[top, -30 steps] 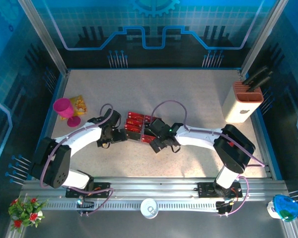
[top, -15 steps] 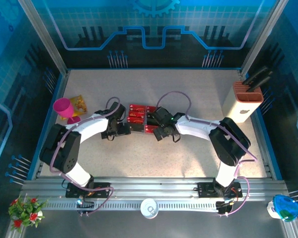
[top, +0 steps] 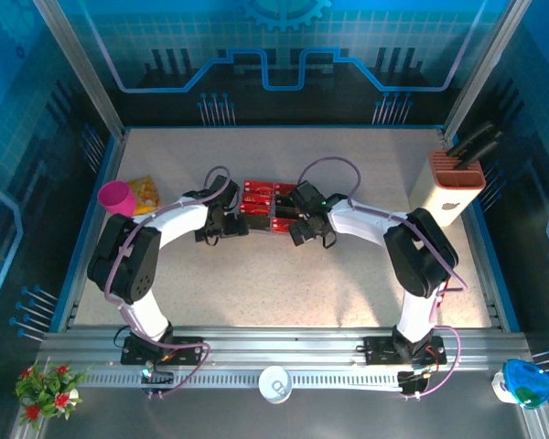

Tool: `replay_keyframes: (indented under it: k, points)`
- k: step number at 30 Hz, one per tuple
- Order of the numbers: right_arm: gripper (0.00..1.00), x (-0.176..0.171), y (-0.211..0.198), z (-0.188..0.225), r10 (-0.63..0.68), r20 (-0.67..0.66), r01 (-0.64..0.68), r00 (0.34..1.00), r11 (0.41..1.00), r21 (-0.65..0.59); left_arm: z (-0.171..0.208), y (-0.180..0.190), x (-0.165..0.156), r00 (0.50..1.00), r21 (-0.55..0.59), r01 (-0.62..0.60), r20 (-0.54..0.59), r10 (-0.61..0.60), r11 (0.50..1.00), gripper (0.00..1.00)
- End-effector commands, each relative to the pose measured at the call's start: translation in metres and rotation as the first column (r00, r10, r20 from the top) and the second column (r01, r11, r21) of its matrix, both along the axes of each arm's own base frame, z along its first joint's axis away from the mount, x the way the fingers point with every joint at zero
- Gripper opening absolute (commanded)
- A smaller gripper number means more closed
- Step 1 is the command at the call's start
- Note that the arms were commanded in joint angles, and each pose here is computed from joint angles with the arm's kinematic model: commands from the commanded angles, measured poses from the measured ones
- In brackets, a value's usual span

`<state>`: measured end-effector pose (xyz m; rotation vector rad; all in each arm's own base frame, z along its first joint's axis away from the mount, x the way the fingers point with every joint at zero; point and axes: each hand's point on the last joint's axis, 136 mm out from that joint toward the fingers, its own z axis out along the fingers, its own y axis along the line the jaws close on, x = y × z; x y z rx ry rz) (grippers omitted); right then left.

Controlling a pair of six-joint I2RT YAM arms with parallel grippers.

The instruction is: Put the credit cards into the card holder

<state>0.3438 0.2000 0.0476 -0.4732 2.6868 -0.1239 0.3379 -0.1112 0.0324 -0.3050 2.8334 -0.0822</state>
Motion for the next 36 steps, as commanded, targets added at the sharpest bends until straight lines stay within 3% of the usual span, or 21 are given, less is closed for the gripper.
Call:
replay_keyframes:
  k: [1, 9, 14, 17, 20, 25, 30, 36]
  points:
    - [1.0, -0.011, -0.018, 0.034, -0.055, 0.037, 0.055, 0.998, 0.998, 0.004, 0.015, -0.001, -0.013, 1.0, -0.041, 0.002, 0.014, -0.002, 0.999, 0.99]
    - [1.0, -0.024, -0.079, 0.075, -0.304, 0.113, 0.316, 0.946, 0.942, -0.109, 0.045, -0.003, -0.022, 0.999, -0.094, -0.007, 0.049, 0.012, 0.996, 0.99]
    - [1.0, -0.045, -0.115, 0.074, -0.432, 0.057, 0.435, 0.9, 0.9, -0.036, 0.066, -0.011, -0.014, 0.997, -0.13, -0.003, 0.082, 0.014, 0.991, 0.99]
    - [1.0, -0.063, -0.149, 0.069, -0.54, 0.025, 0.54, 0.841, 0.842, 0.011, 0.078, -0.016, -0.008, 0.994, -0.152, 0.001, 0.109, 0.015, 0.988, 0.99]
    - [0.96, -0.083, -0.183, 0.06, -0.65, -0.025, 0.65, 0.76, 0.759, 0.047, 0.088, -0.021, -0.005, 0.991, -0.167, 0.009, 0.132, 0.014, 0.986, 0.99]
    - [0.94, -0.117, -0.236, 0.041, -0.83, -0.117, 0.838, 0.545, 0.542, 0.061, 0.1, -0.028, 0.0, 0.988, -0.183, 0.026, 0.153, 0.002, 0.983, 0.99]
    - [0.97, -0.137, -0.265, 0.028, -0.914, -0.165, 0.928, 0.372, 0.358, 0.108, 0.107, -0.03, 0.004, 0.986, -0.184, 0.039, 0.167, -0.008, 0.982, 0.99]
    - [0.99, -0.156, -0.284, 0.008, -0.947, -0.213, 0.97, 0.241, 0.231, 0.072, 0.111, -0.032, 0.004, 0.984, -0.188, 0.046, 0.176, -0.013, 0.981, 0.99]
